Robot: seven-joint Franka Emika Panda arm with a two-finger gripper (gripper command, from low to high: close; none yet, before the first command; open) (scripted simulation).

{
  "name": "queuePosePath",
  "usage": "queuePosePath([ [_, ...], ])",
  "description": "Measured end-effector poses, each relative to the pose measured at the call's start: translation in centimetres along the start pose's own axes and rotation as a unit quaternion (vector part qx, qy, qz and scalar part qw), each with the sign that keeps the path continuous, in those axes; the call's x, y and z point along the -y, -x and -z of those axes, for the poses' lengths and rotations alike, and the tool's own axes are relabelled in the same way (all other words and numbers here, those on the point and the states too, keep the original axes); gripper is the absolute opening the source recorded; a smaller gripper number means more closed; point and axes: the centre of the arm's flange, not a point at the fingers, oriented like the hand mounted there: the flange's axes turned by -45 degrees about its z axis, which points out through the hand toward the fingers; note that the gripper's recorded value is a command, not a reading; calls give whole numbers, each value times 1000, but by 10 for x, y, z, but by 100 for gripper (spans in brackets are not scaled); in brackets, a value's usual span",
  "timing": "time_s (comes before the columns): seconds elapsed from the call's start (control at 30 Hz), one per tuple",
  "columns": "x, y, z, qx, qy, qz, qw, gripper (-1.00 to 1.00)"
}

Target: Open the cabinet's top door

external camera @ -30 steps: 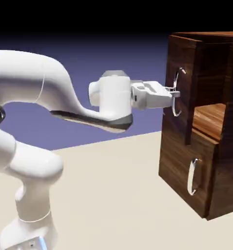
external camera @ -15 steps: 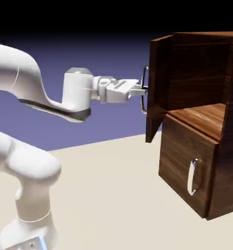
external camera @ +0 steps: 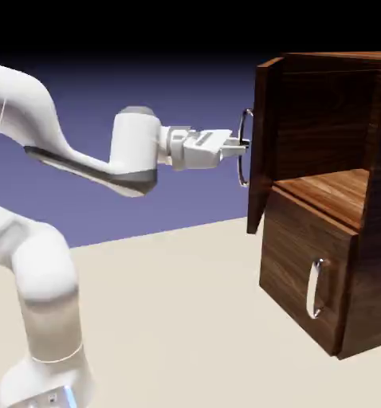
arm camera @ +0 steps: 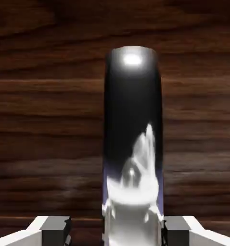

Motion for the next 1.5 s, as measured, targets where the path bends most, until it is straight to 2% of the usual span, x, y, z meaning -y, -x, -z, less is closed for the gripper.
queuePosePath([
  [0.33, -6, -4, 2, 18, 0, -4, 1000, -100],
  [0.57, 8, -4, 25, 17, 44, -4, 999, -100],
  [1.03, 74, -7, 99, 17, 201, -1, 980, -100],
  [1.5, 177, -10, 154, 17, 381, 2, 924, -100],
])
